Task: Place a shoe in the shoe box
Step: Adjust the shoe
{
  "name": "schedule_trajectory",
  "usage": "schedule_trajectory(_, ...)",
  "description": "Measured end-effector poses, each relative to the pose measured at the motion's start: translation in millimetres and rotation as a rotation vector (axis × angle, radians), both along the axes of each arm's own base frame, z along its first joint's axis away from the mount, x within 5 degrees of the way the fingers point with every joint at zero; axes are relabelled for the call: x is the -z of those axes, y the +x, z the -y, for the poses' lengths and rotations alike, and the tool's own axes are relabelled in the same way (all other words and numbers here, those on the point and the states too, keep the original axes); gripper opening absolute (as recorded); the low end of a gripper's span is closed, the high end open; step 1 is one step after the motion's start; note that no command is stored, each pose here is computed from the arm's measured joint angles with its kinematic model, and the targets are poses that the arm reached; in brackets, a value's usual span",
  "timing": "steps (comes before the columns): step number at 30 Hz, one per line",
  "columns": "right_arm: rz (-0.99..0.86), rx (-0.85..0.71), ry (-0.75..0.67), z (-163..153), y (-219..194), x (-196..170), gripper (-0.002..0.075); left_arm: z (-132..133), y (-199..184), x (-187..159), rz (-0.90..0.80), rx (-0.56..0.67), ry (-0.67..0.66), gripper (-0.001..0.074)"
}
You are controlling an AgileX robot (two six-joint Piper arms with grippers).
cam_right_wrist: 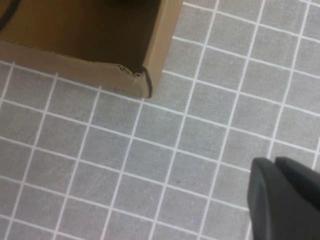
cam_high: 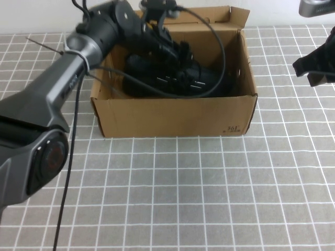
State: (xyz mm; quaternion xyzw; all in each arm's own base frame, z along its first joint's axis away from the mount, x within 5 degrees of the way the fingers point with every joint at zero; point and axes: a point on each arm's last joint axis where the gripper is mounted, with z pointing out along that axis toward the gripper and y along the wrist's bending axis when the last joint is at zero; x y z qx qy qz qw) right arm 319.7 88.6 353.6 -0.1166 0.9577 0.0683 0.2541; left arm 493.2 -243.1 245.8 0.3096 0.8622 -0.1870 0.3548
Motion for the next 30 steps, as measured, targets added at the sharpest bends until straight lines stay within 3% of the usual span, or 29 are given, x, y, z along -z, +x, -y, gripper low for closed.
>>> schedule_trajectory(9, -0.016, -0.015, 0.015, -2, -2, 0, -0.0016, -9, -21, -81, 0.104, 0.037, -0.021, 0.0516)
schedule_trajectory(11, -0.022, -0.016, 0.018, -2, -2, 1, -0.0016, -12, -29, -102, 0.123, 0.046, -0.030, 0.0450)
schedule_trajectory(15, -0.019, -0.016, 0.018, -1, -5, -2, -0.0016, -18, -44, -131, 0.140, 0.070, -0.018, 0.0146)
schedule_trajectory(17, 0.000, -0.017, 0.025, 0, -10, -9, -0.0016, -22, -52, -141, 0.140, 0.080, 0.005, 0.0068)
schedule_trajectory(22, 0.086, -0.022, 0.049, 8, -42, -45, -0.0016, -36, -66, -165, 0.167, 0.051, 0.088, 0.0009)
schedule_trajectory(30, 0.207, -0.033, 0.078, 26, -116, -92, -0.0016, -80, -110, -240, 0.344, -0.146, 0.192, 0.0001)
